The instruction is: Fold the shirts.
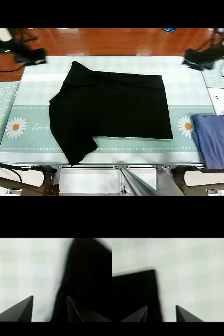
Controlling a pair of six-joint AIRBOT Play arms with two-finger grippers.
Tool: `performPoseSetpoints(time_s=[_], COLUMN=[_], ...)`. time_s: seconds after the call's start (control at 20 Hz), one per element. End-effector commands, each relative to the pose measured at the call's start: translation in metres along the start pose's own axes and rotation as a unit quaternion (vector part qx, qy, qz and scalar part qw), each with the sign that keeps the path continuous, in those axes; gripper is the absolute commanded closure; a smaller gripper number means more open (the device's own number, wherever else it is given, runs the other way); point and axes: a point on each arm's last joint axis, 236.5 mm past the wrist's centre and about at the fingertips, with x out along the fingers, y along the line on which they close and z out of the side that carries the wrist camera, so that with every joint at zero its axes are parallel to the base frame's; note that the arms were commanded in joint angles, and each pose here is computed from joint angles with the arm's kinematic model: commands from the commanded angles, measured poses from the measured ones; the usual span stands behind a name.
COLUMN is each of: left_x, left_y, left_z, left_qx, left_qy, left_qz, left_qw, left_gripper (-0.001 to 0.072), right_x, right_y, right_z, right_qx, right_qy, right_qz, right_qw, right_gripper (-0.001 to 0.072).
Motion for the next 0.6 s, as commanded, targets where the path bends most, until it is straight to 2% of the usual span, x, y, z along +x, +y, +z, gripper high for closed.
performPoseSetpoints(time_s=[0.0,0.1,0.2,0.45,0.55], left_x=[-0.011,-0.011,-0.006,0.012,0.018], left_y=[0.045,0.036,0.034,0.03,0.029], left_z=[-0.076,-0.112,-0.16,-0.275,-0.303], left_qx=[-0.117,-0.132,-0.145,-0.221,-0.247], left_qy=[0.125,0.134,0.146,0.185,0.196], left_qz=[-0.071,-0.15,-0.185,-0.222,-0.227], left_qw=[0.983,0.971,0.961,0.932,0.921], left_gripper=[0.0199,0.0199,0.0199,0.02,0.02], right_x=[-0.034,-0.031,-0.019,-0.004,-0.004], right_y=[-0.086,-0.102,-0.107,-0.075,-0.057], right_z=[-0.045,-0.087,-0.138,-0.248,-0.267], right_qx=[0.073,0.102,0.127,0.164,0.169], right_qy=[0.064,0.081,0.09,0.11,0.111], right_qz=[-0.072,-0.061,-0.039,0.052,0.084], right_qw=[0.993,0.99,0.987,0.979,0.976], right_gripper=[0.03,0.03,0.03,0.03,0.0301])
